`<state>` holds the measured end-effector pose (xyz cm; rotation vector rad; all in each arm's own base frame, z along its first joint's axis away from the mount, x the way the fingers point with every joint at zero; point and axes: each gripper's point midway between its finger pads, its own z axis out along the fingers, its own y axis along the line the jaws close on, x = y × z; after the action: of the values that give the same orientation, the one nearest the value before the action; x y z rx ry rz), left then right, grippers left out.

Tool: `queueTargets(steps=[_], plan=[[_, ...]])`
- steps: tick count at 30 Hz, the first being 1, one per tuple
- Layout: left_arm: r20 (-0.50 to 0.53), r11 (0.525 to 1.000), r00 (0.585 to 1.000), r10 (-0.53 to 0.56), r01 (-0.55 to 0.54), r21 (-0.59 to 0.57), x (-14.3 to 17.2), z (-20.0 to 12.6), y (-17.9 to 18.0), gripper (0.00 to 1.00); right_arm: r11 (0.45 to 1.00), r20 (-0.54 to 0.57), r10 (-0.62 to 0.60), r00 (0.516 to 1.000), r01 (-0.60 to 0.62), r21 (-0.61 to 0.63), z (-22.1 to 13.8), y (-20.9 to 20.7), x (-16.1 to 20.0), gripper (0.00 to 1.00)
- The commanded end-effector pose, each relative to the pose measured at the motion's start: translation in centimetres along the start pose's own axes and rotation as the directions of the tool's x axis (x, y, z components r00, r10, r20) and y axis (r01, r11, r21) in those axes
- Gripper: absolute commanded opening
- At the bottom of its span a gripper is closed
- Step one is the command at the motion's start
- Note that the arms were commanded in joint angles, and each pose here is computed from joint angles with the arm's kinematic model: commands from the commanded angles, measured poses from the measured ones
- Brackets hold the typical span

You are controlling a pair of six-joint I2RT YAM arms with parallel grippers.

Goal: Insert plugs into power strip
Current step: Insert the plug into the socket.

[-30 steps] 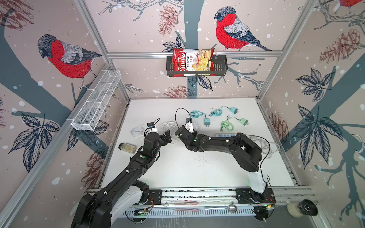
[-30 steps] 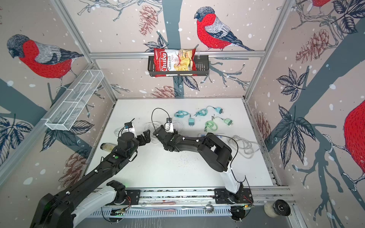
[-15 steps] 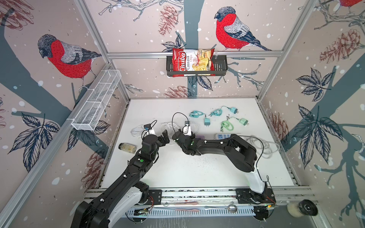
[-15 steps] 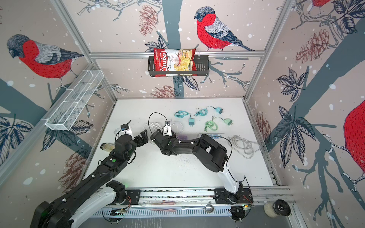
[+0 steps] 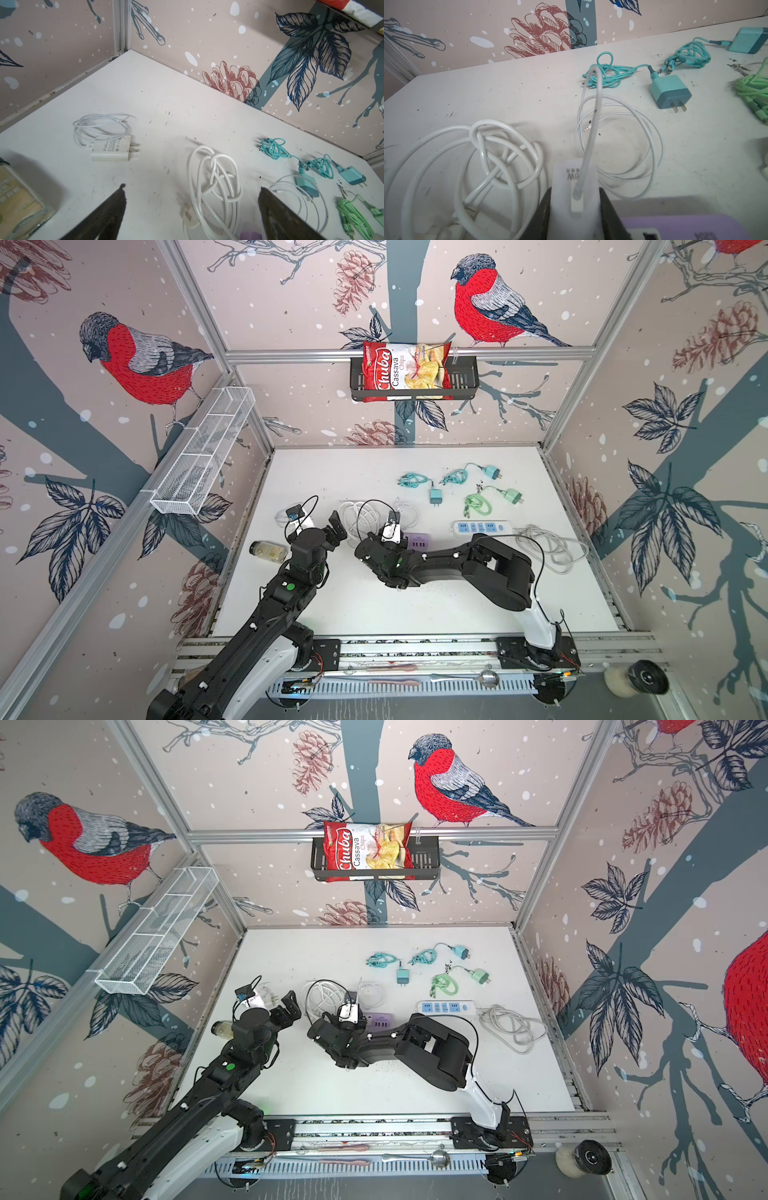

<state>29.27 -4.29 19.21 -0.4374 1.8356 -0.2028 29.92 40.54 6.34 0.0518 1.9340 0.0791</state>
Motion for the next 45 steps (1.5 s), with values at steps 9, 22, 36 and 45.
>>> queueTargets(steps=[9, 22, 36, 45], plan=[[0.042, 0.995, 0.998, -0.044, 0.048, -0.090, -0.8, -0.9, 2.1, 0.98, 0.971, -0.259, -0.237, 0.936, 0.219, -0.098, -0.4, 0.6, 9.9, 0.00], [0.070, 0.991, 0.996, -0.057, 0.065, -0.115, -1.5, -1.4, 2.7, 0.98, 0.976, -0.289, -0.208, 0.934, 0.180, -0.122, 1.3, -0.3, 10.5, 0.00], [0.101, 0.987, 0.993, -0.060, 0.074, -0.143, -2.0, -1.9, 3.4, 0.98, 0.971, -0.180, -0.213, 0.960, 0.188, -0.148, 3.6, 3.4, 10.3, 0.00], [0.102, 0.978, 0.993, -0.061, 0.080, -0.194, -2.1, -2.1, 4.2, 0.98, 0.977, -0.111, -0.176, 0.978, 0.159, -0.144, 6.1, 6.5, 8.5, 0.00]])
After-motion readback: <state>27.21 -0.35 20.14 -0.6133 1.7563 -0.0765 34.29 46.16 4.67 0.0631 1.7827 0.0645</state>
